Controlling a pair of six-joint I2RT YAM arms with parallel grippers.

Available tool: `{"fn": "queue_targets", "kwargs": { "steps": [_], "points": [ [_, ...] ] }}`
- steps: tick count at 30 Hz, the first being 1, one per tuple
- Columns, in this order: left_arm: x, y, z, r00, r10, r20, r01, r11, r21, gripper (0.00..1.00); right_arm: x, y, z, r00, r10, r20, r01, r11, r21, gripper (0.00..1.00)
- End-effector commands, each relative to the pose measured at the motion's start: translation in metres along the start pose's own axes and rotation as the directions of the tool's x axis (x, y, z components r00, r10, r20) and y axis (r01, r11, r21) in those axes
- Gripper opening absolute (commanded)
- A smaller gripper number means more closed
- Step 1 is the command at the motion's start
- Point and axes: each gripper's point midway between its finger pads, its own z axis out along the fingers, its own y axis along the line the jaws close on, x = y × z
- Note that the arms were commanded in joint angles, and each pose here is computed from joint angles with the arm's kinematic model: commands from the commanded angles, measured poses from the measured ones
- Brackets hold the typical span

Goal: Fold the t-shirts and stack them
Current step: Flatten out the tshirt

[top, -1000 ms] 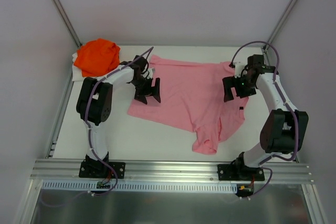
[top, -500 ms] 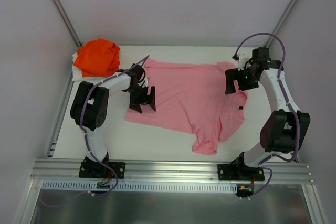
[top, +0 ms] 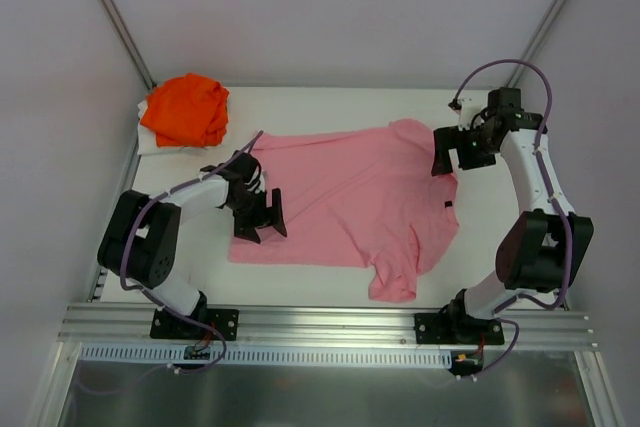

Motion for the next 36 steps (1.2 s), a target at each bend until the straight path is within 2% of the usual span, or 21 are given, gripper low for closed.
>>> {"fn": "queue_targets", "kwargs": {
  "steps": [1,4,6,8,10,11,12,14,15,16,17,19,21,22,23,25,27,29,30,36],
  "points": [
    [0.069,0.053,0.019,0.978,-0.115,-0.175,0.079,0.977,-0.198,0.81,-0.012,0.002,-0.009,0.999,0.009,0.034,-0.008,1.000,-0.019,0.99],
    [0.077,0.052,0.016,0.979,-0.126,-0.162,0.095,0.978,-0.184,0.81,-0.016,0.000,-0.008,0.999,0.007,0.042,-0.006,1.000,-0.020,0.99],
    [0.062,0.036,0.006,0.991,-0.084,-0.109,0.070,0.990,-0.123,0.78,-0.019,-0.001,-0.007,0.999,0.003,0.050,-0.002,1.000,-0.021,0.99],
    [0.037,0.014,-0.015,1.000,-0.020,0.001,0.020,0.998,-0.064,0.78,-0.023,-0.002,-0.005,0.998,0.001,0.056,0.000,1.000,-0.023,1.00],
    [-0.014,-0.018,-0.052,0.980,0.063,0.188,-0.059,0.998,-0.026,0.80,-0.035,-0.006,-0.005,0.997,-0.008,0.077,0.010,1.000,-0.022,0.99],
    [-0.032,-0.026,-0.065,0.965,0.085,0.246,-0.080,0.996,-0.030,0.81,-0.040,-0.007,-0.005,0.997,-0.009,0.083,0.011,1.000,-0.022,1.00],
    [-0.066,-0.045,-0.094,0.923,0.125,0.363,-0.120,0.992,-0.036,0.84,-0.056,-0.010,-0.011,0.993,-0.024,0.117,0.025,1.000,-0.009,0.99],
    [-0.101,-0.055,-0.109,0.884,0.157,0.440,-0.137,0.988,-0.077,0.86,-0.068,-0.017,0.001,0.995,-0.005,0.103,0.007,1.000,-0.019,0.99],
    [-0.132,-0.061,-0.121,0.853,0.168,0.495,-0.119,0.985,-0.128,0.85,-0.089,-0.020,-0.007,0.990,-0.016,0.143,0.017,1.000,-0.006,0.99],
    [-0.146,-0.065,-0.127,0.838,0.177,0.516,-0.120,0.982,-0.143,0.83,-0.087,-0.024,0.009,0.996,0.017,0.092,-0.014,0.999,-0.031,0.99],
    [-0.170,-0.083,-0.145,0.789,0.213,0.576,-0.164,0.977,-0.138,0.83,-0.094,-0.026,0.012,0.996,0.019,0.092,-0.016,0.999,-0.035,1.00],
    [-0.196,-0.096,-0.142,0.751,0.249,0.611,-0.211,0.968,-0.134,0.82,-0.114,-0.031,0.018,0.994,0.008,0.108,-0.004,0.999,-0.037,1.00],
    [-0.227,-0.109,-0.143,0.688,0.280,0.670,-0.254,0.957,-0.139,0.83,-0.126,-0.034,0.023,0.993,-0.013,0.117,0.016,1.000,-0.023,1.00],
    [-0.235,-0.111,-0.141,0.682,0.283,0.674,-0.257,0.956,-0.142,0.83,-0.142,-0.033,0.016,0.988,-0.055,0.141,0.056,0.998,0.001,1.00],
    [-0.252,-0.107,-0.133,0.702,0.273,0.658,-0.240,0.960,-0.141,0.83,-0.139,-0.033,0.033,0.994,-0.057,0.092,0.059,0.998,-0.014,1.00],
    [-0.265,-0.105,-0.121,0.734,0.261,0.627,-0.232,0.964,-0.129,0.82,-0.155,-0.037,0.034,0.989,-0.094,0.117,0.094,0.996,0.007,1.00],
    [-0.282,-0.098,-0.104,0.771,0.256,0.583,-0.216,0.967,-0.138,0.82,-0.153,-0.043,0.054,0.990,-0.120,0.079,0.118,0.993,0.027,0.99],
    [-0.295,-0.100,-0.101,0.764,0.269,0.586,-0.231,0.963,-0.141,0.81,-0.145,-0.047,0.068,0.989,-0.144,0.040,0.143,0.989,0.041,0.99],
    [-0.299,-0.090,-0.091,0.777,0.260,0.573,-0.219,0.965,-0.141,0.81,-0.144,-0.050,0.074,0.988,-0.149,0.030,0.147,0.988,0.056,0.99],
    [-0.327,-0.060,-0.075,0.805,0.124,0.580,-0.126,0.991,-0.037,0.78,-0.124,-0.050,0.111,0.976,-0.202,-0.080,0.208,0.976,0.071,0.99]
  ]
}}
